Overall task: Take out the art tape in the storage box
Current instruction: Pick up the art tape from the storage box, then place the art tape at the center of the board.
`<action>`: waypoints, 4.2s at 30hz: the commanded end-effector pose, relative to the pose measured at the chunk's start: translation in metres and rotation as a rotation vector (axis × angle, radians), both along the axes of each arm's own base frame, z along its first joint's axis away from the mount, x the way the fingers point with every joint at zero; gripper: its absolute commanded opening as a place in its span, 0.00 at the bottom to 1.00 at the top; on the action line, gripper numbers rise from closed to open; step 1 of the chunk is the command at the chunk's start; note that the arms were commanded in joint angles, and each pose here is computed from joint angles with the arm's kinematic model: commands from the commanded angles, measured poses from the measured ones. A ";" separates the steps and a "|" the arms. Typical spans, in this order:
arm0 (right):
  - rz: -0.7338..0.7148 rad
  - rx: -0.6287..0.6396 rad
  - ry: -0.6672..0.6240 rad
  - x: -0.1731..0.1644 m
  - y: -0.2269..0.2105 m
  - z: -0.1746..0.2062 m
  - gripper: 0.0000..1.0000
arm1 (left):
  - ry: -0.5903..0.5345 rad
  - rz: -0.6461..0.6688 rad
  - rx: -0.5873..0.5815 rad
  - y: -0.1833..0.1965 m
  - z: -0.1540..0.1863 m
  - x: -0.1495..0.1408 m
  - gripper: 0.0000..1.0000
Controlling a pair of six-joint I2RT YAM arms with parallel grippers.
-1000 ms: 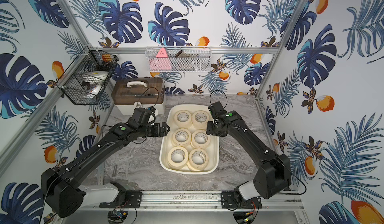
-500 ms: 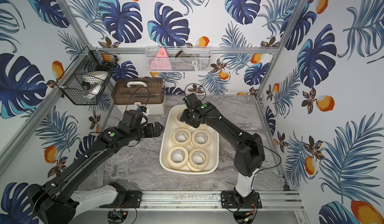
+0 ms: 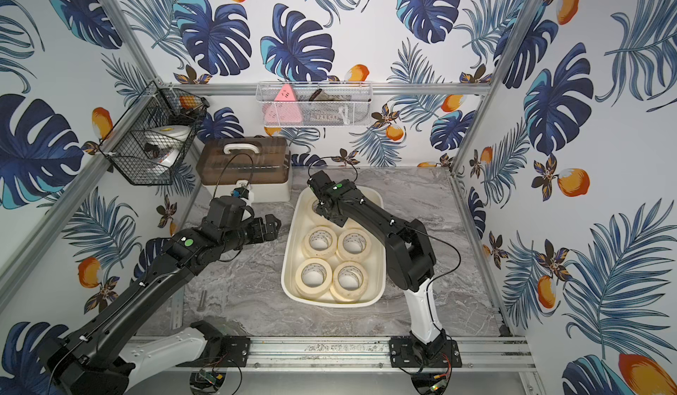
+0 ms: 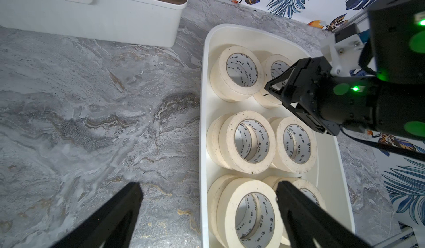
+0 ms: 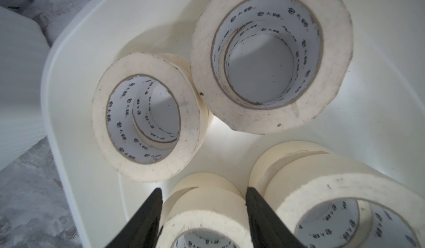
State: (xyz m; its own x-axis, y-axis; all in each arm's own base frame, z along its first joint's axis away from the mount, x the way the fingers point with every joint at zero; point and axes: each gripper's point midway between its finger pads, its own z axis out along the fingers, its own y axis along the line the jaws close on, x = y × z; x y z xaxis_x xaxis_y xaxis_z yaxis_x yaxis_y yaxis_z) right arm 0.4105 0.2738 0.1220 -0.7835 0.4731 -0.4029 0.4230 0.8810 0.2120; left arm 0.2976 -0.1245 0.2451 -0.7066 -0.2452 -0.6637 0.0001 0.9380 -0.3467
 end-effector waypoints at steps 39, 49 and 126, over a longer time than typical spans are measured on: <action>0.347 0.055 -0.069 0.021 0.021 0.023 0.00 | -0.031 0.010 0.041 0.008 0.013 0.000 0.99; 0.565 0.115 -0.098 -0.022 0.064 0.055 0.00 | -0.022 -0.016 0.111 0.010 0.021 0.004 0.92; 0.536 0.017 -0.341 -0.088 -0.039 0.133 0.67 | 0.094 0.504 0.097 0.094 -0.080 0.115 0.00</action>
